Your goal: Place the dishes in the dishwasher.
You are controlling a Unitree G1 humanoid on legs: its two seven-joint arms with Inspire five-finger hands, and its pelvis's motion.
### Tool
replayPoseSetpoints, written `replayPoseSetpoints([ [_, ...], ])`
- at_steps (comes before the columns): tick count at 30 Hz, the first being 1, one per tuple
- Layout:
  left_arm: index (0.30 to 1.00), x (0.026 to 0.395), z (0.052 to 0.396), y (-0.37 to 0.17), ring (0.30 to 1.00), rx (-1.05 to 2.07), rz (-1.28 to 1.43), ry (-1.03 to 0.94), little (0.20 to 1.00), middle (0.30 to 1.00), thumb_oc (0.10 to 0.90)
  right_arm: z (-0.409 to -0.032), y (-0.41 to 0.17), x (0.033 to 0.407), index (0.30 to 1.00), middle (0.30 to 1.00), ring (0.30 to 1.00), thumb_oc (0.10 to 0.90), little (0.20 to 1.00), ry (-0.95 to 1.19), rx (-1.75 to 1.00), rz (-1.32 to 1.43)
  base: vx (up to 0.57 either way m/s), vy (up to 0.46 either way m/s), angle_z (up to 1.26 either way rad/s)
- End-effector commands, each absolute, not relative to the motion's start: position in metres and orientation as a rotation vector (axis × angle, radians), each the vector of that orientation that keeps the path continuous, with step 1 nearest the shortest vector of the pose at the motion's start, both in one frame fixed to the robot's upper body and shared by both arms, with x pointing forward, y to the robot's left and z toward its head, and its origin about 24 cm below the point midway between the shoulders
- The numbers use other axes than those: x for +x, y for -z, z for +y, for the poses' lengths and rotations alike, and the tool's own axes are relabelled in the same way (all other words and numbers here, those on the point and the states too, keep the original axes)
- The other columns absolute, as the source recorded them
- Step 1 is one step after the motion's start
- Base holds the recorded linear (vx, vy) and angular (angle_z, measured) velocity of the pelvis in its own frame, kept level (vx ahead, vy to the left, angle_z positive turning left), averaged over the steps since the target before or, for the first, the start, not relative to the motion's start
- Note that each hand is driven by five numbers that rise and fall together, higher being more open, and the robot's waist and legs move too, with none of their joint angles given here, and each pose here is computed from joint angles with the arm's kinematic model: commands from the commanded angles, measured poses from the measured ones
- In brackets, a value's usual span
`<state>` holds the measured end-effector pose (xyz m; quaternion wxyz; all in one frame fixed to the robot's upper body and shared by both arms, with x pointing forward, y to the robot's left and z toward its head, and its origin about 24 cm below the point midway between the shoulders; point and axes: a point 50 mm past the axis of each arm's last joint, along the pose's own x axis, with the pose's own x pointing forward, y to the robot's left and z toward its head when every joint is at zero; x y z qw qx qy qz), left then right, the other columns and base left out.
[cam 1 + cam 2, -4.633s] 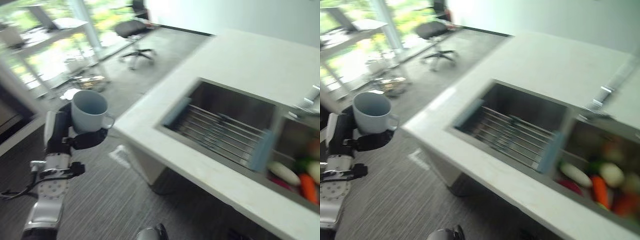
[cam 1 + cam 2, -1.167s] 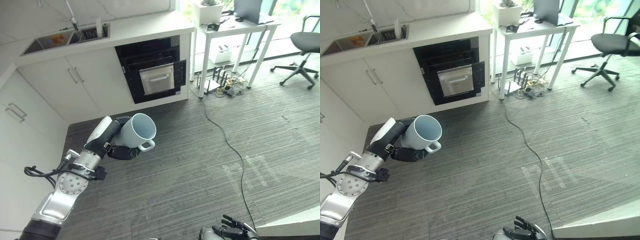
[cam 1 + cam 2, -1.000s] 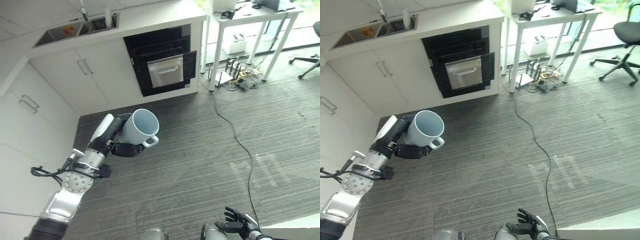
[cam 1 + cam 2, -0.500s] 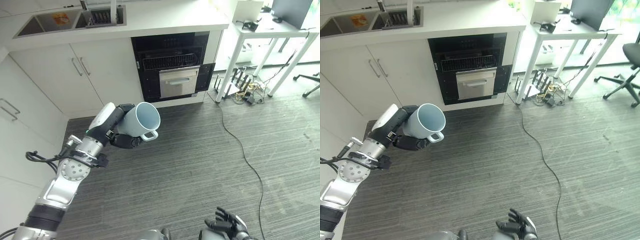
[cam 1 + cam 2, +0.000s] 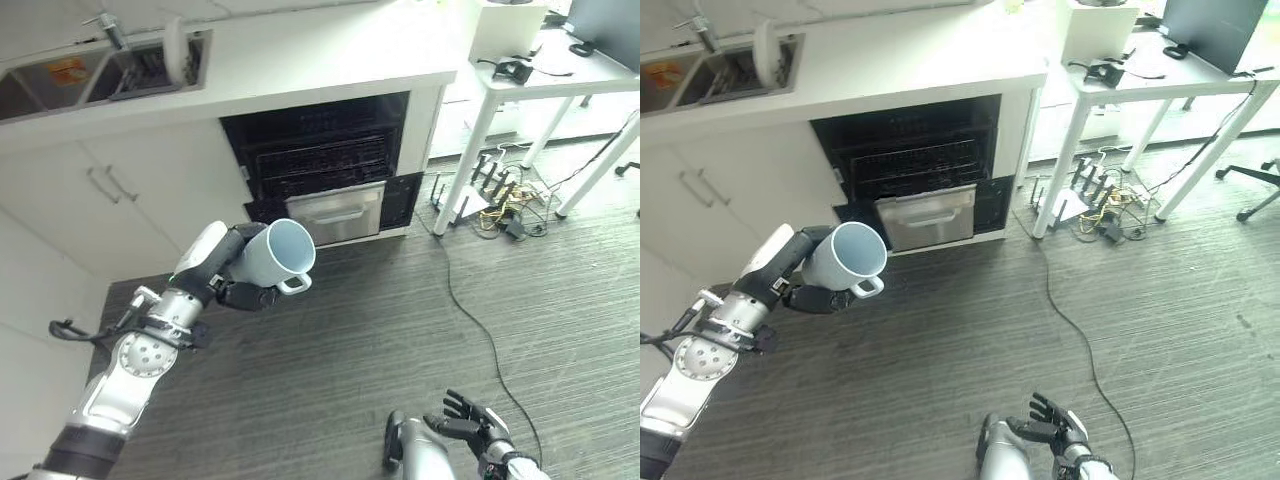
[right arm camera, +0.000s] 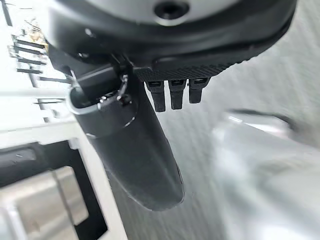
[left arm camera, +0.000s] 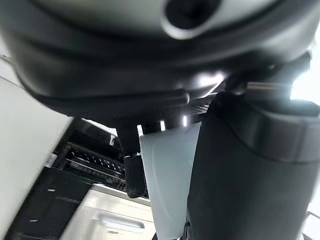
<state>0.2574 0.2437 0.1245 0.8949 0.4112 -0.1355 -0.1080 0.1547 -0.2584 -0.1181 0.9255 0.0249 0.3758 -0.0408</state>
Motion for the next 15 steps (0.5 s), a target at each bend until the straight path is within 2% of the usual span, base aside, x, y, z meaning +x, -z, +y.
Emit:
replayPoseSetpoints([
  [1, 0.300, 0.264, 0.231, -0.203, 0.300, 0.840, -0.655, 0.091, 0.300, 0.300, 0.400, -0.269, 0.116, 0.144, 0.900, 0.900, 0.900, 0.800, 0.900, 0.055, -0.004, 0.760, 0.27, -0.309, -0.08],
  [8, 0.300, 0.269, 0.232, -0.213, 0.300, 0.815, -0.689, 0.074, 0.300, 0.300, 0.400, -0.279, 0.114, 0.142, 0.900, 0.900, 0.900, 0.800, 0.900, 0.057, -0.029, 0.757, 0.20, -0.095, -0.14],
  [15, 0.300, 0.263, 0.231, -0.198, 0.300, 0.796, -0.675, 0.037, 0.300, 0.300, 0.400, -0.269, 0.118, 0.141, 0.900, 0.900, 0.900, 0.800, 0.900, 0.024, -0.047, 0.768, 0.15, 0.131, -0.31],
])
